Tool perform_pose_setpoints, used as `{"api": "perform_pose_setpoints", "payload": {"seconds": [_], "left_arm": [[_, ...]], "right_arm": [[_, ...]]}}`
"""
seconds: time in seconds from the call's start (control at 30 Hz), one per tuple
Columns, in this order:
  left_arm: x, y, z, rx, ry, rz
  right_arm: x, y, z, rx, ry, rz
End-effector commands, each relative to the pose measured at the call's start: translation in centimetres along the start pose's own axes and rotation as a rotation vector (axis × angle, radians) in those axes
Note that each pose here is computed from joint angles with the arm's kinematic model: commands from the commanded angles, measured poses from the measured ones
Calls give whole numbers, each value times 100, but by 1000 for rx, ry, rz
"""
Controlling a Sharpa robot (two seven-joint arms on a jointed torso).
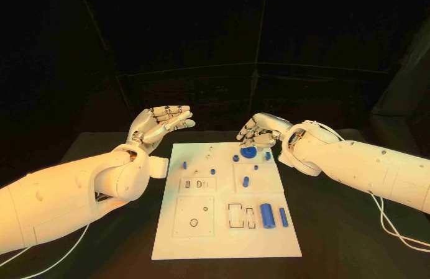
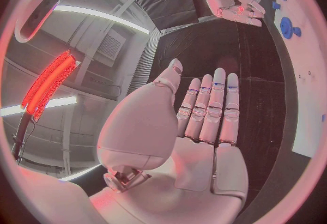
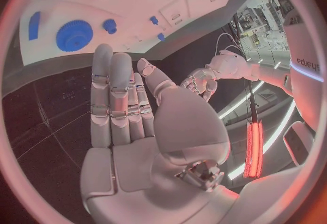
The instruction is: Assemble the parts on the task board
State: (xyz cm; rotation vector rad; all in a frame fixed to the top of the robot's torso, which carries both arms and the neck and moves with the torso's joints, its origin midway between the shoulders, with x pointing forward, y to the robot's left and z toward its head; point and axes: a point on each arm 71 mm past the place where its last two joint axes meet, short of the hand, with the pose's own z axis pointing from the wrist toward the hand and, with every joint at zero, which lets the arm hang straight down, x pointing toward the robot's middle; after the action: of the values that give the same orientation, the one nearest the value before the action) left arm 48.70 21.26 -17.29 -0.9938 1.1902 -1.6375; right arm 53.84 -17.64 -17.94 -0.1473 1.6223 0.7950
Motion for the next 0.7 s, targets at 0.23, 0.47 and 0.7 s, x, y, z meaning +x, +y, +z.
{"api": "perform_pose_setpoints", "payload": {"seconds": [0.23, 0.47, 0.7], "left_arm": [[98, -30, -25, 23, 85, -34], [114, -31, -32, 20, 96, -43], [109, -29, -36, 16, 96, -43]], "right_arm": [[101, 95, 68, 31, 117, -257], [118, 103, 100, 49, 140, -304], [125, 119, 129, 55, 144, -318]]}}
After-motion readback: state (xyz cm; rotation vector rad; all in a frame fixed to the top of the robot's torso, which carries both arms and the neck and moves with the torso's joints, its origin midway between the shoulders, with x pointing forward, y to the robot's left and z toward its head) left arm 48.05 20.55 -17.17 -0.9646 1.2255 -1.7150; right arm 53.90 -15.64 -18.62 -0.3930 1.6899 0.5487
